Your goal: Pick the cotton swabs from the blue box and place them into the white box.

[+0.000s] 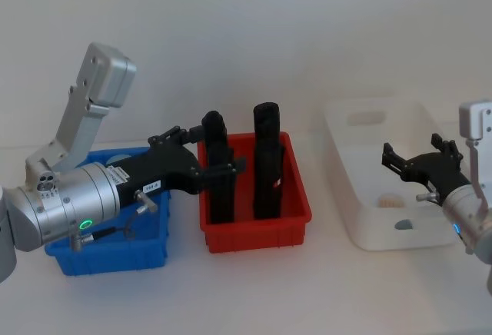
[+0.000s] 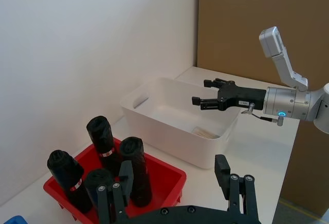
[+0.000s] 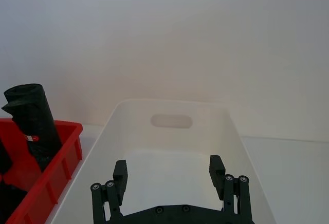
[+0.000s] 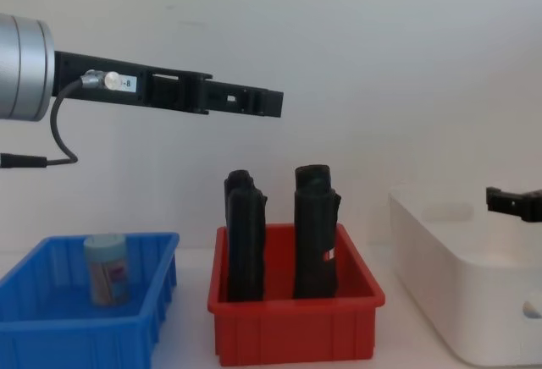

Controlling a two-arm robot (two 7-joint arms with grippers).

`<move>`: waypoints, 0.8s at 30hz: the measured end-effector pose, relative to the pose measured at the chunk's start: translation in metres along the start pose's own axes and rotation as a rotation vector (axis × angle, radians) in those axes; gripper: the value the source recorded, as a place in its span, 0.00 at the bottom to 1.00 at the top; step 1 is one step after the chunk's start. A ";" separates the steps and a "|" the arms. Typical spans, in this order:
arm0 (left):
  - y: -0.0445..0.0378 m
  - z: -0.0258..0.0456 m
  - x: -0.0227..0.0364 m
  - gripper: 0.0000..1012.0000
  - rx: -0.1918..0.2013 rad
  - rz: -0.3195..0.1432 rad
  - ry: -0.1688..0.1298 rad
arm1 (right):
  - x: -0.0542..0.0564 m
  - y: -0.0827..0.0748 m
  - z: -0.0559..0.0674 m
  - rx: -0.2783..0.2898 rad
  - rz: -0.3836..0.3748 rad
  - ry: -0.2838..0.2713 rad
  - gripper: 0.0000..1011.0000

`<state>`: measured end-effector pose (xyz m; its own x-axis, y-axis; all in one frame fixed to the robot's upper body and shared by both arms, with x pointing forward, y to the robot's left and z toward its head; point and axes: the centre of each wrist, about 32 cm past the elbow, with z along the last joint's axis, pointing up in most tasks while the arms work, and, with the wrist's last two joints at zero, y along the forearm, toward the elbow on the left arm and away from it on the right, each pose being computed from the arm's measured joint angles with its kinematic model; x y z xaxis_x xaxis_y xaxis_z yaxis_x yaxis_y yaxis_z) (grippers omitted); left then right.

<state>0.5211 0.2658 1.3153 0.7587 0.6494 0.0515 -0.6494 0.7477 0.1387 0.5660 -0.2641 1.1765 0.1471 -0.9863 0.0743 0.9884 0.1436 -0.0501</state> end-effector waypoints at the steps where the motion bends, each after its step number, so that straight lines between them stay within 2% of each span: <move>1: 0.0000 0.0000 0.0000 0.99 0.000 0.000 0.000 | 0.000 -0.001 0.000 0.008 -0.001 -0.002 0.99; 6: 0.0000 0.0000 0.0000 0.99 0.000 0.000 0.000 | 0.000 -0.006 0.003 0.071 -0.012 -0.016 0.99; 13: 0.0000 0.0000 0.0000 0.99 0.000 0.000 0.000 | 0.000 -0.011 0.007 0.122 -0.023 -0.028 0.99; 20: -0.0012 -0.0019 -0.0013 0.99 -0.002 0.007 -0.004 | -0.001 -0.014 0.006 0.123 -0.020 -0.028 0.99; 24: -0.0047 -0.0086 -0.0046 0.99 -0.007 0.039 -0.016 | -0.003 -0.019 0.006 0.124 -0.009 -0.026 0.99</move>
<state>0.5203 0.2605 1.3059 0.7338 0.6755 0.0727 -0.6785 0.7232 0.1291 0.5465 -0.2634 1.1828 0.1372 -0.9854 0.1004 0.9867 0.1450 0.0741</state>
